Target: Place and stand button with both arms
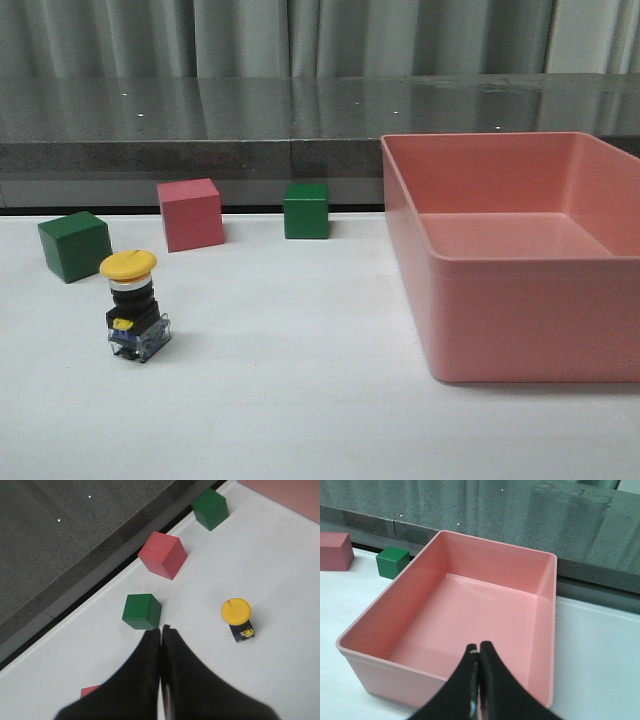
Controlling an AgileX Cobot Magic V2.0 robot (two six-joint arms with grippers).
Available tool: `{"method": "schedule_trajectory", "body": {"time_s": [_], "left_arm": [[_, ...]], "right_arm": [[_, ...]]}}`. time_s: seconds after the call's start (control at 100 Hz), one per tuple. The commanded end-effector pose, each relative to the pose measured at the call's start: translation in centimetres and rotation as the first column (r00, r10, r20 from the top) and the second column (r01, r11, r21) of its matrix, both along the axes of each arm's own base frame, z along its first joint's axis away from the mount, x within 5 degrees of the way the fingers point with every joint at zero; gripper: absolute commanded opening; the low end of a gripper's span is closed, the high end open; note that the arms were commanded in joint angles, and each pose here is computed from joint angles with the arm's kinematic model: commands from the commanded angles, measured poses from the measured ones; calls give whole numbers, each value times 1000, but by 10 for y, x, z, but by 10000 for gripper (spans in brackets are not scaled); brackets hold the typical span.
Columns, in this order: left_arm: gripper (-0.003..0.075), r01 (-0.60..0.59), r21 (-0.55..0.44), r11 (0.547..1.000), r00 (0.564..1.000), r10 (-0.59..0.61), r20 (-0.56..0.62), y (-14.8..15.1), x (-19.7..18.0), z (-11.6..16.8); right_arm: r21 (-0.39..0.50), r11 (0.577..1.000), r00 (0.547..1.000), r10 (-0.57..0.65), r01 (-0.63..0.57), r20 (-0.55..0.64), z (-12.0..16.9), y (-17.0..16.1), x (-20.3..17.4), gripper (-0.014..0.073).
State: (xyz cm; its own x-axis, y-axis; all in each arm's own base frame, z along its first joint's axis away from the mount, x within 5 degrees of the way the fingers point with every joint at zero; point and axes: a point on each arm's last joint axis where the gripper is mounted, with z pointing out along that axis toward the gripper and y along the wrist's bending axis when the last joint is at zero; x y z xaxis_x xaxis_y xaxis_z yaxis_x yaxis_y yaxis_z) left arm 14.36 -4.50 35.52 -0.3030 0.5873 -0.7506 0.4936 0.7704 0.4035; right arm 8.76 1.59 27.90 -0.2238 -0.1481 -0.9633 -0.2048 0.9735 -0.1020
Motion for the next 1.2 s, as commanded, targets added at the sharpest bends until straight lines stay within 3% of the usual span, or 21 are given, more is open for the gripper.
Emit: {"method": "schedule_trajectory", "body": {"time_s": [0.0, 0.1, 0.25, 0.45, 0.83, 0.95, 1.1, 1.19], "left_arm": [[-20, 6, -109, 994, 985, 12, 170, 4, -18, -10], [-20, 14, -163, 986, 970, 26, 242, 9, -35, -41], [-19, 32, -237, 971, 924, 61, 377, 15, -52, -66], [-20, 25, -230, 973, 933, 60, 356, 17, -58, -91], [-20, 26, -238, 971, 922, 68, 381, 17, -57, -93], [-20, 22, -296, 955, 912, 102, 397, 18, -57, -95], [-20, -19, -455, 890, 895, 218, 389, 25, -66, -103], [-20, -67, -491, 868, 877, 286, 387, 31, -75, -112]], "right_arm": [[20, 1000, 997, -25, 24, 79, 14, -2, 1, -62], [20, 1000, 997, -25, 24, 79, 14, -2, 1, -62], [20, 1000, 997, -25, 24, 79, 14, -2, 1, -62], [20, 1000, 997, -25, 24, 79, 14, -2, 1, -62], [20, 1000, 997, -25, 24, 79, 14, -2, 1, -62], [20, 1000, 997, -25, 24, 79, 14, -2, 1, -62], [20, 1000, 997, -25, 24, 79, 14, -2, 1, -62], [20, 1000, 997, -25, 24, 79, 14, -2, 1, -62]]}}
